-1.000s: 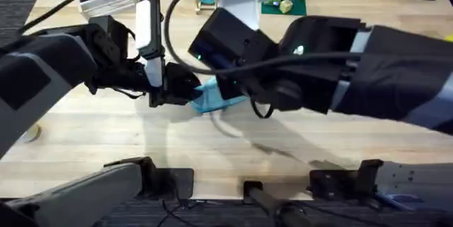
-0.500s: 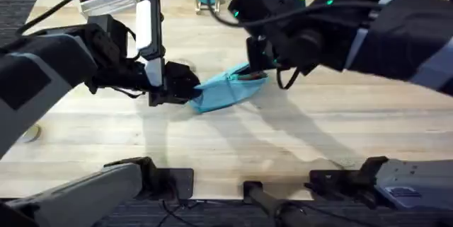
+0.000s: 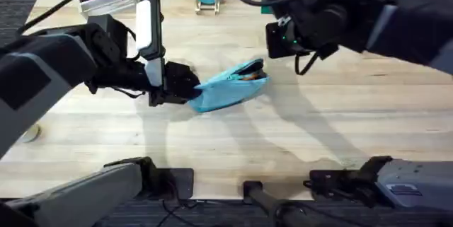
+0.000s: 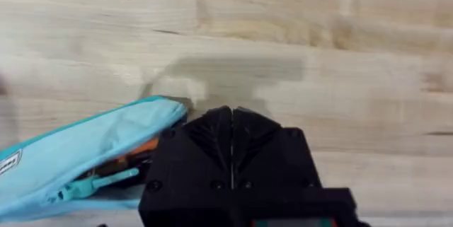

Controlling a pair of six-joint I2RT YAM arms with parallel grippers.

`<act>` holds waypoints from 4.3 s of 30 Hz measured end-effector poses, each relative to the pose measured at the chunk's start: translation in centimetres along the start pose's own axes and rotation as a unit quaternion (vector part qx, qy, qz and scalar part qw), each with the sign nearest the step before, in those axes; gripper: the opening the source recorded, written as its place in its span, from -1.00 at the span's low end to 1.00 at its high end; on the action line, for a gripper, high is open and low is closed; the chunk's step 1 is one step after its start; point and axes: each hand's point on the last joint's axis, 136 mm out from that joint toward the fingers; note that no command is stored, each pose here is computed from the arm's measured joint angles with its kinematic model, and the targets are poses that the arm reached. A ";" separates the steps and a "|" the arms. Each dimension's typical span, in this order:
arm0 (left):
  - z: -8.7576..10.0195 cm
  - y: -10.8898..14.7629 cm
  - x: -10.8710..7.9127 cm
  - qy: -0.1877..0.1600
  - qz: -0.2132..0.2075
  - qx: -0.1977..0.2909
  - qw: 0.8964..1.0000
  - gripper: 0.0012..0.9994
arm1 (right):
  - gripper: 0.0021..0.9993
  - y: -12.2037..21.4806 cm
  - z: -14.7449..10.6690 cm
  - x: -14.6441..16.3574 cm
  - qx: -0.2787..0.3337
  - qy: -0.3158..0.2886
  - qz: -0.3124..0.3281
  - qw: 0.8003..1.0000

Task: Unzip the bag, pick up the pens from the table one at a time and place them inside, then zip the bag closed.

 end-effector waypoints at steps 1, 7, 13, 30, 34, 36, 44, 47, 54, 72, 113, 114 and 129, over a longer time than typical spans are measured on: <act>0.0 0.0 0.0 0.000 0.000 0.000 1.000 -0.91 | -0.94 0.4 0.2 -0.1 -0.004 0.005 0.004 1.000; 0.0 0.0 0.0 0.000 0.000 0.000 1.000 -0.91 | -0.61 4.1 2.0 -0.7 -0.047 0.029 0.038 0.998; 0.0 0.0 0.0 0.000 0.000 0.000 1.000 -0.91 | 0.95 8.3 2.4 -1.3 -0.072 0.037 0.092 0.993; -0.1 0.0 0.6 -0.012 0.011 0.002 1.000 0.99 | 0.99 10.7 1.1 -2.5 -0.061 0.044 0.119 0.990; -0.1 0.0 0.8 -0.016 0.014 0.002 1.000 0.99 | 0.99 10.7 1.1 -2.5 -0.061 0.044 0.119 0.990; -0.1 0.0 0.8 -0.015 0.014 0.002 1.000 0.99 | 0.99 10.7 1.1 -2.5 -0.061 0.044 0.119 0.990; 0.5 1.5 1.4 0.050 0.004 0.030 0.998 0.99 | 0.99 10.7 1.1 -2.5 -0.061 0.044 0.119 0.990; 1.3 3.1 2.7 0.064 0.012 0.055 0.996 0.99 | 0.99 10.7 1.0 -2.3 -0.059 0.055 0.123 0.989; 3.8 5.5 3.6 0.064 0.003 0.097 0.993 0.99 | 0.99 10.9 0.1 -1.1 -0.042 0.108 0.155 0.981; 4.8 6.1 3.9 0.050 0.002 0.111 0.993 0.99 | 0.99 10.8 -1.4 -1.1 -0.010 0.128 0.166 0.978; 4.8 6.1 4.0 0.050 0.002 0.111 0.993 0.99 | 0.99 6.2 -3.6 4.5 0.178 0.130 0.432 0.875; 4.8 6.1 4.0 0.050 0.002 0.111 0.993 0.99 | 0.99 5.7 -4.1 4.7 0.193 0.128 0.437 0.869; 4.8 6.1 4.0 0.050 0.002 0.111 0.993 0.99 | 0.99 2.9 -5.2 6.3 0.227 0.132 0.466 0.845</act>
Point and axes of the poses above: each hand's point on the last joint's axis, 136 mm out from that joint toward the fingers, its own y axis back along the fingers, its own x axis along the line the jaws close on, z = x × y, and after that the axes turned 12 degrees about -y, right-handed
